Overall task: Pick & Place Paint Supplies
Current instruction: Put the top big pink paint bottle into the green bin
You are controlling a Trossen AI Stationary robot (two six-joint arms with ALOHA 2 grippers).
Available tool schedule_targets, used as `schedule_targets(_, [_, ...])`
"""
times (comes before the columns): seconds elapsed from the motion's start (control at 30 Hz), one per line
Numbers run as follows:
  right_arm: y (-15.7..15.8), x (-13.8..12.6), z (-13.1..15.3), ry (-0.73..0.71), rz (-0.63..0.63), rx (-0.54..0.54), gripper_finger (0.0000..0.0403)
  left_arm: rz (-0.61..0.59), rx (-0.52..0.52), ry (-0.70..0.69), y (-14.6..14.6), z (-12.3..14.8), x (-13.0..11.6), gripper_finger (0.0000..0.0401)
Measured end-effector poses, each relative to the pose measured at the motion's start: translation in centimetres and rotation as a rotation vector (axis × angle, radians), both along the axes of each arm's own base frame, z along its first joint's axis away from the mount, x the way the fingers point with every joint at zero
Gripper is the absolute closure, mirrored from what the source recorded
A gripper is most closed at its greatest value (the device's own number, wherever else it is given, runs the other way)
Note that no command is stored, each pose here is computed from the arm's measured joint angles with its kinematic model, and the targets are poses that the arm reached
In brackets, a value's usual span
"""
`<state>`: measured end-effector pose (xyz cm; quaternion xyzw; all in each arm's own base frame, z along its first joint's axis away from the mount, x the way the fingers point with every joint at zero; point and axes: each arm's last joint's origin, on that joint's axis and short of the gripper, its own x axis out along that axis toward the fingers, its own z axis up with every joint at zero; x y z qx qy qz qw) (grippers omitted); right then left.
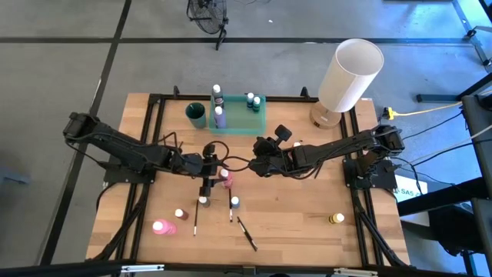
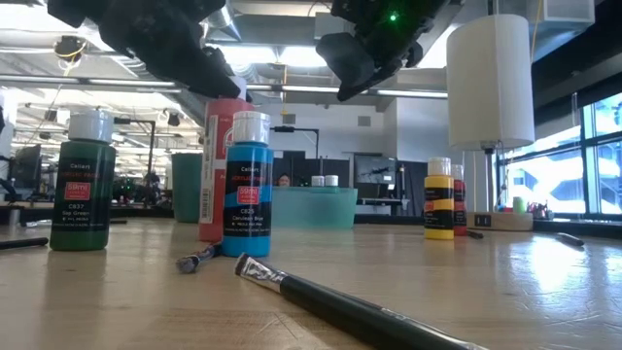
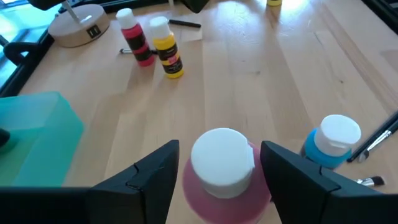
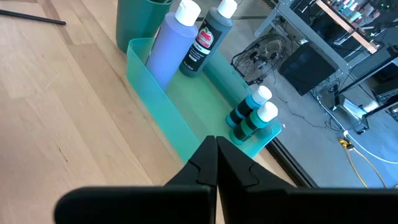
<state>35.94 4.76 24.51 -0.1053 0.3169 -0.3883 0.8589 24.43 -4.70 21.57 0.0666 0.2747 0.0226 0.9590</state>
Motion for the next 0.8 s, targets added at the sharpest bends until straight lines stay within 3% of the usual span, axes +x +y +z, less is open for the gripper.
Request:
schedule_targets(0.2, [0.00,-0.01,-0.01,0.001,0.000,0.000,0.0402,0.001,-0.001,0.002,0.00,-0.03,0.01,0.0199])
schedule_targets(0.43, [0.00,-0.01,-0.01,0.002,0.000,-0.001,0.0402,0.007,-0.009,0.001,-0.01,-0.01,0.00,0.0286])
schedule_targets(0.8, [-0.02,-0.02,0.00,0.017,0.006,-0.016,0.0402,0.010,-0.004,0.003,0.03,0.94,-0.06,0.0287])
